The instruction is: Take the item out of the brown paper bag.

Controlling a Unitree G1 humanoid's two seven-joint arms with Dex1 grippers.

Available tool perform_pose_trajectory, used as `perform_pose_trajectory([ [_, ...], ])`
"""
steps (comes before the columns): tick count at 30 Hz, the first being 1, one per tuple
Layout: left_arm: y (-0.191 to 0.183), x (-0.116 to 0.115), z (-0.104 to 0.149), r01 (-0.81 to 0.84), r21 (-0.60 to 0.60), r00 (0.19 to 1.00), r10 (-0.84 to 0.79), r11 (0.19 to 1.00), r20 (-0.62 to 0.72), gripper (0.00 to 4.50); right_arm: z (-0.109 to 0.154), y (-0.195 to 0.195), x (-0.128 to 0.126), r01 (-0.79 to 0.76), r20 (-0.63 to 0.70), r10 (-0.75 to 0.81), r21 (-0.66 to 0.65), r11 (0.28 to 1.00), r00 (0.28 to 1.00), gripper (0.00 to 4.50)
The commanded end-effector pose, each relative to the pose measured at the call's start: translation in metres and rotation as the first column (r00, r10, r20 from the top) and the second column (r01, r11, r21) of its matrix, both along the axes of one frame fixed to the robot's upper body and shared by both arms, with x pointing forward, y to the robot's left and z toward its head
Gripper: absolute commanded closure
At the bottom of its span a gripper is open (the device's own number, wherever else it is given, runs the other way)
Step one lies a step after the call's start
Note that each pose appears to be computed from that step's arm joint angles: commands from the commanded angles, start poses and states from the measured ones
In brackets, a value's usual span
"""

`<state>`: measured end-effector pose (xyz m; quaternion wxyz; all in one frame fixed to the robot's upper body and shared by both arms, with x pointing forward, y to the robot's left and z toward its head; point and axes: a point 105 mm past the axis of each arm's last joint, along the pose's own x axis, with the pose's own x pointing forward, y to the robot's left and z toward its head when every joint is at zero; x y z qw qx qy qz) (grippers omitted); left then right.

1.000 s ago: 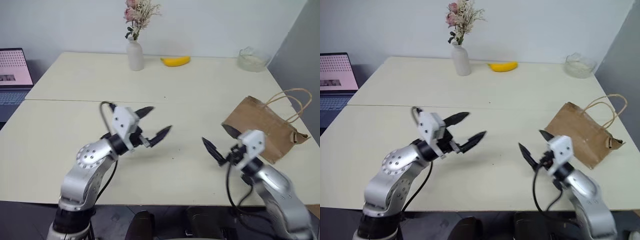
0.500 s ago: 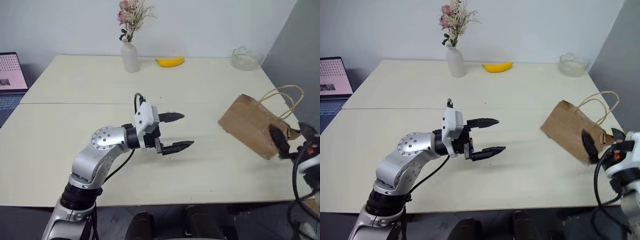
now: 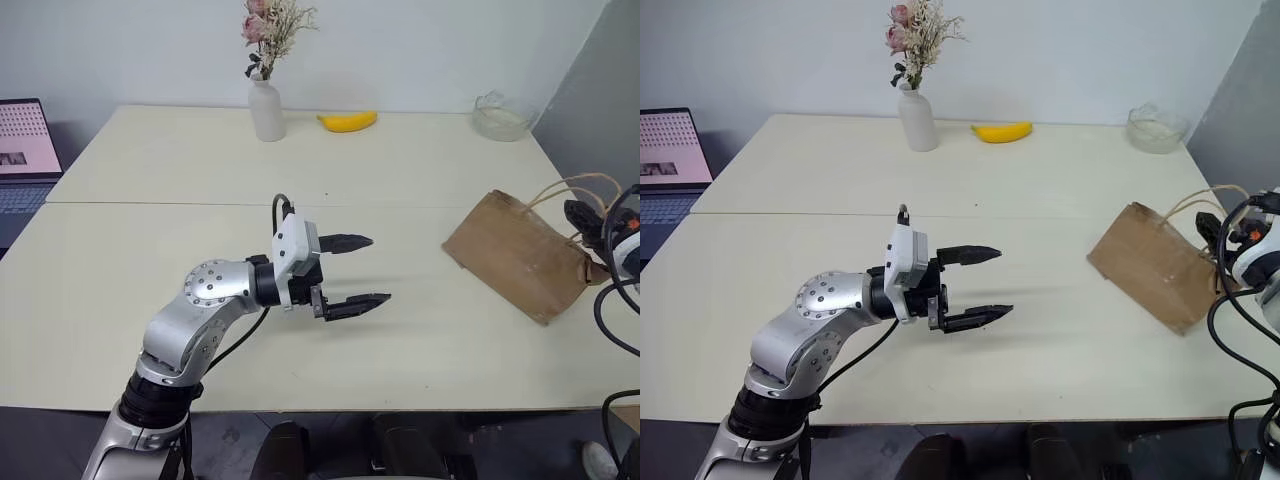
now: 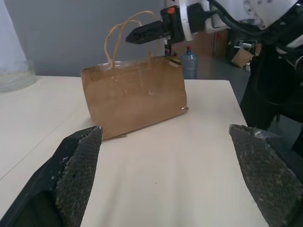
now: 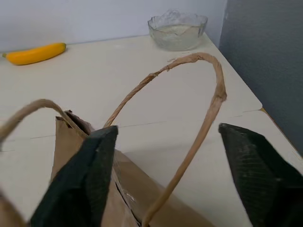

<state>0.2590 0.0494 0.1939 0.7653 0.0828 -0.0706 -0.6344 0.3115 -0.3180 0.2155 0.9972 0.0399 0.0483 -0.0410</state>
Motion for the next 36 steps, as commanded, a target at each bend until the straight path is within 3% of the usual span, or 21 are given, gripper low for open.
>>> perform_pose_trajectory([
  [1, -0.001, -0.011, 0.007, 0.053, -0.005, 0.998, -0.053, 0.999, 0.023, 0.0, 0.019, 0.006, 0.0, -0.026, 0.049, 0.029, -0.042, 0.999, 0.998, 2.38],
  [7, 0.0, -0.016, 0.013, 0.101, -0.026, 0.995, -0.101, 0.994, -0.004, 0.0, 0.03, 0.018, 0.0, -0.057, 0.075, 0.069, -0.159, 0.986, 0.995, 4.48],
  [14, 0.005, -0.008, 0.024, 0.046, -0.052, 0.999, -0.046, 0.998, 0.0, 0.0, 0.059, 0.046, 0.009, -0.118, 0.139, 0.176, -0.348, 0.93, 0.975, 4.48],
  [19, 0.025, 0.007, 0.023, -0.19, -0.102, 0.981, 0.193, 0.977, 0.025, 0.0, 0.084, 0.071, 0.025, -0.189, 0.194, 0.279, -0.384, 0.904, 0.94, 4.48],
  [26, 0.082, 0.016, 0.006, -0.559, -0.142, 0.825, 0.565, 0.817, 0.005, 0.0, 0.104, 0.131, 0.063, -0.366, 0.244, 0.462, -0.35, 0.862, 0.853, 4.48],
  [36, 0.122, 0.001, -0.005, -0.734, -0.146, 0.67, 0.742, 0.663, 0.003, 0.0, 0.103, 0.257, 0.106, -0.621, 0.283, 0.666, -0.243, 0.746, 0.69, 4.48],
])
